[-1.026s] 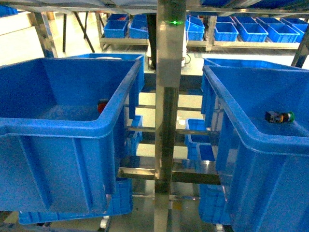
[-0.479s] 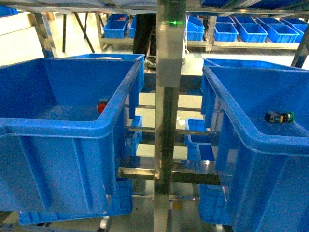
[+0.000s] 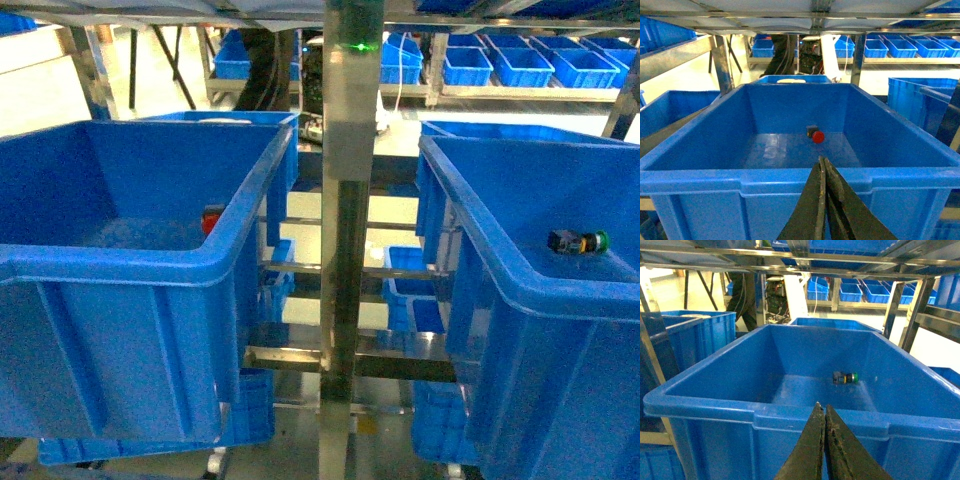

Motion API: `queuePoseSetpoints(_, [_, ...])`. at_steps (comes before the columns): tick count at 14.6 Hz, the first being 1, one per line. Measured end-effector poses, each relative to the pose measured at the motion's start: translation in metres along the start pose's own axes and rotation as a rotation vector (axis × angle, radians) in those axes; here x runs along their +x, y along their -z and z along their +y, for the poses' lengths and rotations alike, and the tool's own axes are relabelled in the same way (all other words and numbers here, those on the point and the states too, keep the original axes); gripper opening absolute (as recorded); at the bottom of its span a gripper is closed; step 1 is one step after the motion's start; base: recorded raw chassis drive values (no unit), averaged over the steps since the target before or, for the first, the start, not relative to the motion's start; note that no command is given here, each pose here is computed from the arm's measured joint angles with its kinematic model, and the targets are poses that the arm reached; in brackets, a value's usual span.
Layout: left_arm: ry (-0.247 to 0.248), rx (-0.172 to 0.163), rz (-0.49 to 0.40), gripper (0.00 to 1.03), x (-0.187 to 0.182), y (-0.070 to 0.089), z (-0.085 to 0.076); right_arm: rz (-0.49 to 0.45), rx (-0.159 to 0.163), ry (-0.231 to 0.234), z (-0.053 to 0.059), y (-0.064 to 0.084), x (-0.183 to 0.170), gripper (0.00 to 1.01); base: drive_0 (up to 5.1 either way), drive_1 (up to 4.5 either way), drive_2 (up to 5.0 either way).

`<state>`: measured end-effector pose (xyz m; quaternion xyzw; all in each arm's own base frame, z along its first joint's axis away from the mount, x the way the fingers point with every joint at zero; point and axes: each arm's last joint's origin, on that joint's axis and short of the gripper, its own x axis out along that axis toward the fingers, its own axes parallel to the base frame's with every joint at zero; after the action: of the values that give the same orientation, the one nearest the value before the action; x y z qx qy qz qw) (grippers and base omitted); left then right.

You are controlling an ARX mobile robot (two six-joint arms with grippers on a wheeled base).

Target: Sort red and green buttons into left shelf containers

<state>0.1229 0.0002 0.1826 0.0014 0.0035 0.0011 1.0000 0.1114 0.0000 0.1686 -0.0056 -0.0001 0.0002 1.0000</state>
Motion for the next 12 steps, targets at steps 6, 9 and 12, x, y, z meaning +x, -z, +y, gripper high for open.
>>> queuePoseSetpoints(6, [-0.001, 0.000, -0.029, 0.02, -0.009, 0.010, 0.000, -0.009, 0.000, 0.000, 0.000, 0.002, -0.014, 0.02, 0.0, 0.00, 0.0])
queuePoseSetpoints(9, [0.000, 0.000, -0.018, 0.02, -0.013, 0.012, 0.000, 0.000, 0.000, 0.000, 0.000, 0.002, -0.014, 0.02, 0.0, 0.00, 0.0])
queuePoseSetpoints(12, [-0.002, -0.001, -0.005, 0.02, -0.026, 0.016, 0.000, 0.000, 0.000, 0.000, 0.000, 0.002, -0.014, 0.02, 0.0, 0.00, 0.0])
